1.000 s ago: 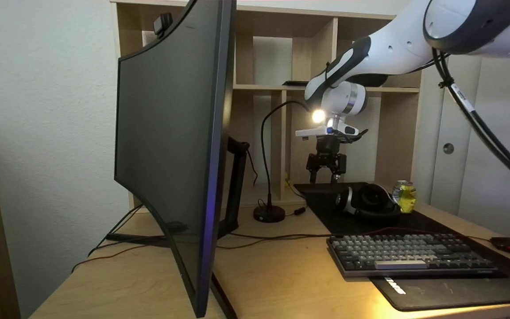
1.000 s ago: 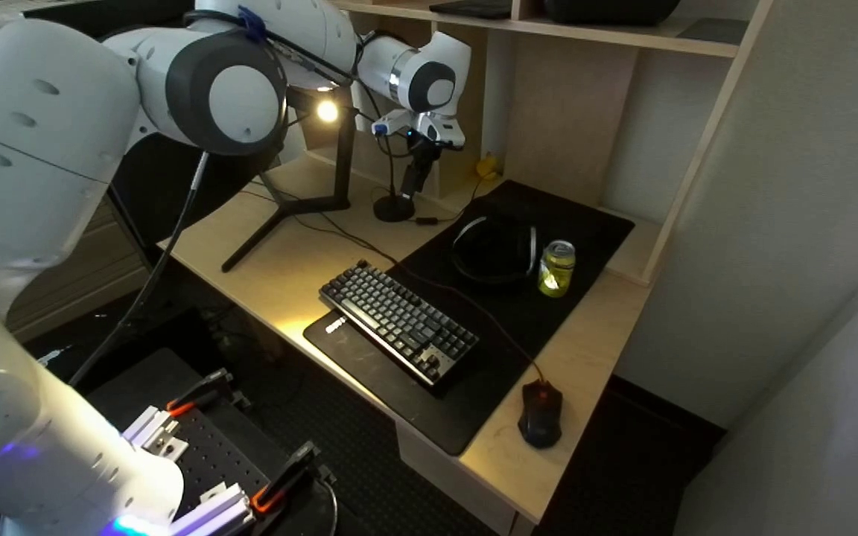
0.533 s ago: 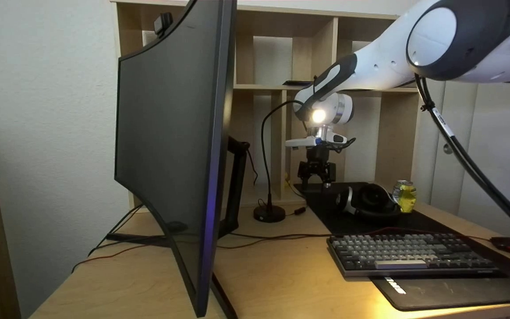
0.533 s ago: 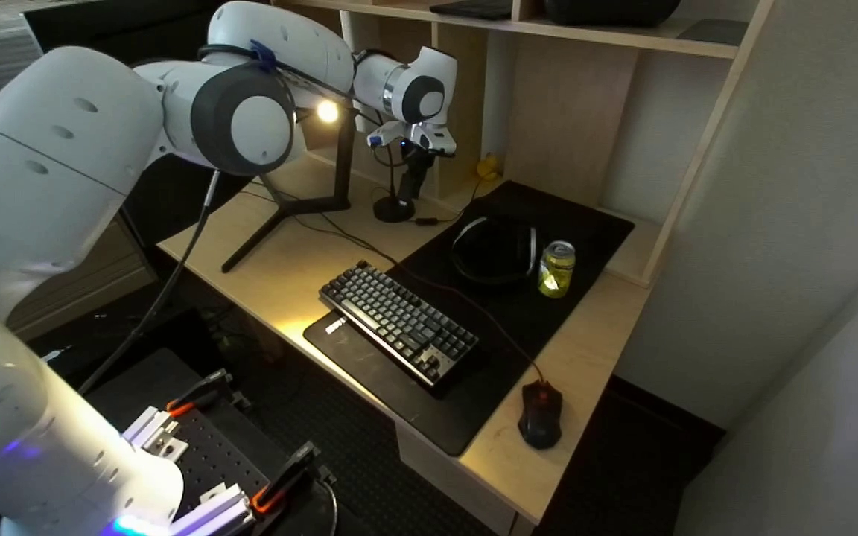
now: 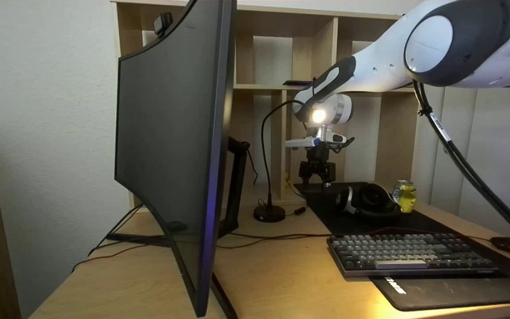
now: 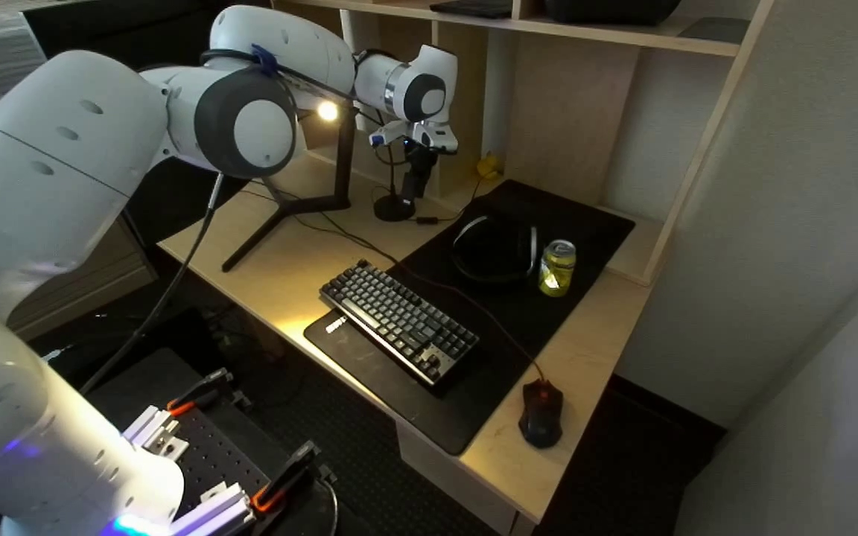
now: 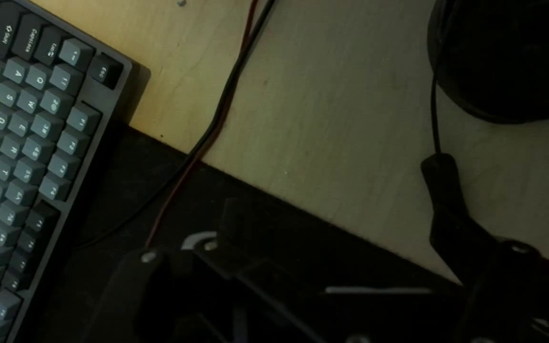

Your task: Turn off the lamp

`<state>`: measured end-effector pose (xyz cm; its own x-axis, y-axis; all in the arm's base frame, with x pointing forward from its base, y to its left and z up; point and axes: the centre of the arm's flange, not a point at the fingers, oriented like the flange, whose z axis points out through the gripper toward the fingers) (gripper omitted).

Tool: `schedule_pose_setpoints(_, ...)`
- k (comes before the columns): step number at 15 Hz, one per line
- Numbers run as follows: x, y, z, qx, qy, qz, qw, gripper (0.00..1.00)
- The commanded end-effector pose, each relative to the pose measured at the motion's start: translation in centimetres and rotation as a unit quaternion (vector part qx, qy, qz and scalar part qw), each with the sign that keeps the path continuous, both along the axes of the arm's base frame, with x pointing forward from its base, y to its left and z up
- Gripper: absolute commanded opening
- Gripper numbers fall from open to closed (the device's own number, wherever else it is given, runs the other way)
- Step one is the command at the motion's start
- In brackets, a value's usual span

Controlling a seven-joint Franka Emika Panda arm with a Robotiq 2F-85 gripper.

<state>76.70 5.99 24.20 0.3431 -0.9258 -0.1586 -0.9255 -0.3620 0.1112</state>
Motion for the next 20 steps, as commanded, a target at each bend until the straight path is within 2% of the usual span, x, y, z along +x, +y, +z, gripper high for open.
schedule_pose_setpoints(1,0.7,-0.8,-1.6,-0.009,-0.012,-0.028,0.9995,1.0)
schedule_pose_setpoints(6,3.3,-0.3,-3.5,0.006,-0.037,-0.059,0.9976,1.0)
schedule_pose_setpoints(7,1.1,-0.6,-3.2,-0.005,-0.024,-0.049,0.9985,1.0)
schedule_pose_setpoints(11,1.5,-0.4,-3.5,-0.004,-0.03,-0.053,0.9981,1.0)
schedule_pose_setpoints(13,2.7,0.2,-4.8,-0.003,-0.025,-0.037,0.999,1.0)
schedule_pose_setpoints(20,6.0,1.8,-7.4,-0.004,-0.056,-0.03,0.998,1.0)
